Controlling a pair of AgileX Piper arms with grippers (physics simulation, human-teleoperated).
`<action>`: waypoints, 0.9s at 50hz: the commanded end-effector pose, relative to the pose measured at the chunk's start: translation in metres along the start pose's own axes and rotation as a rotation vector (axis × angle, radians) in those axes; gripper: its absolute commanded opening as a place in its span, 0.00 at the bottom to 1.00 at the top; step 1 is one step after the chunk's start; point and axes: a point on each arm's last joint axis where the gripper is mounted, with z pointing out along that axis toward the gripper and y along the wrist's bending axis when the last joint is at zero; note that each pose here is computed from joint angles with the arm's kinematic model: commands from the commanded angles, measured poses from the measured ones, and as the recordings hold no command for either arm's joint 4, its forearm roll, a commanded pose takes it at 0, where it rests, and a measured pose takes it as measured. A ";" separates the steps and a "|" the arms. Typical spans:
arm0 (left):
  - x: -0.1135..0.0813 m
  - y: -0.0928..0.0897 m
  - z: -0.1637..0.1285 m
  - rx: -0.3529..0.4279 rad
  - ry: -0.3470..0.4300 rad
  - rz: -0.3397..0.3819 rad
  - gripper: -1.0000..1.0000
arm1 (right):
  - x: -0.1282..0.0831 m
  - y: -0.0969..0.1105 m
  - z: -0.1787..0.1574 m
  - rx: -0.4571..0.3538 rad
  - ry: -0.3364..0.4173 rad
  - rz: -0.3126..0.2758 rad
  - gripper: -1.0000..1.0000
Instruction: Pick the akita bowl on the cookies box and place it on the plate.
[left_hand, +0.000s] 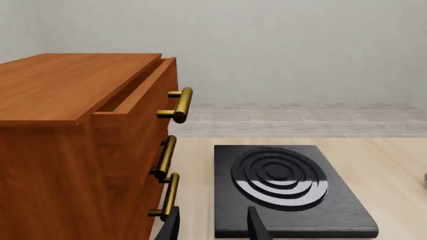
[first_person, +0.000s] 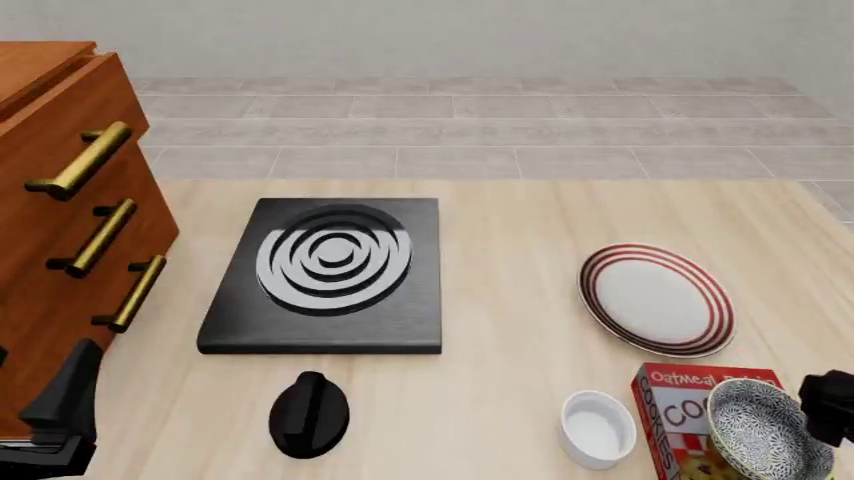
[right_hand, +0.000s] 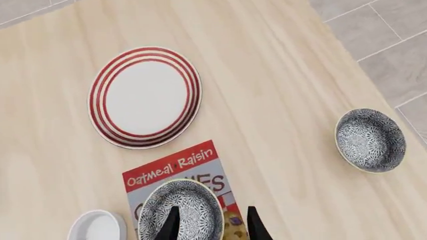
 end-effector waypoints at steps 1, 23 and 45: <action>0.000 0.000 0.000 0.000 0.000 0.000 1.00 | 0.008 0.000 0.011 -0.006 0.023 0.000 1.00; 0.000 0.000 0.000 0.000 0.000 0.000 1.00 | 0.028 0.001 0.025 -0.021 0.063 0.024 1.00; 0.000 0.000 0.000 0.000 0.000 0.000 1.00 | 0.035 0.000 0.037 -0.013 0.080 0.035 1.00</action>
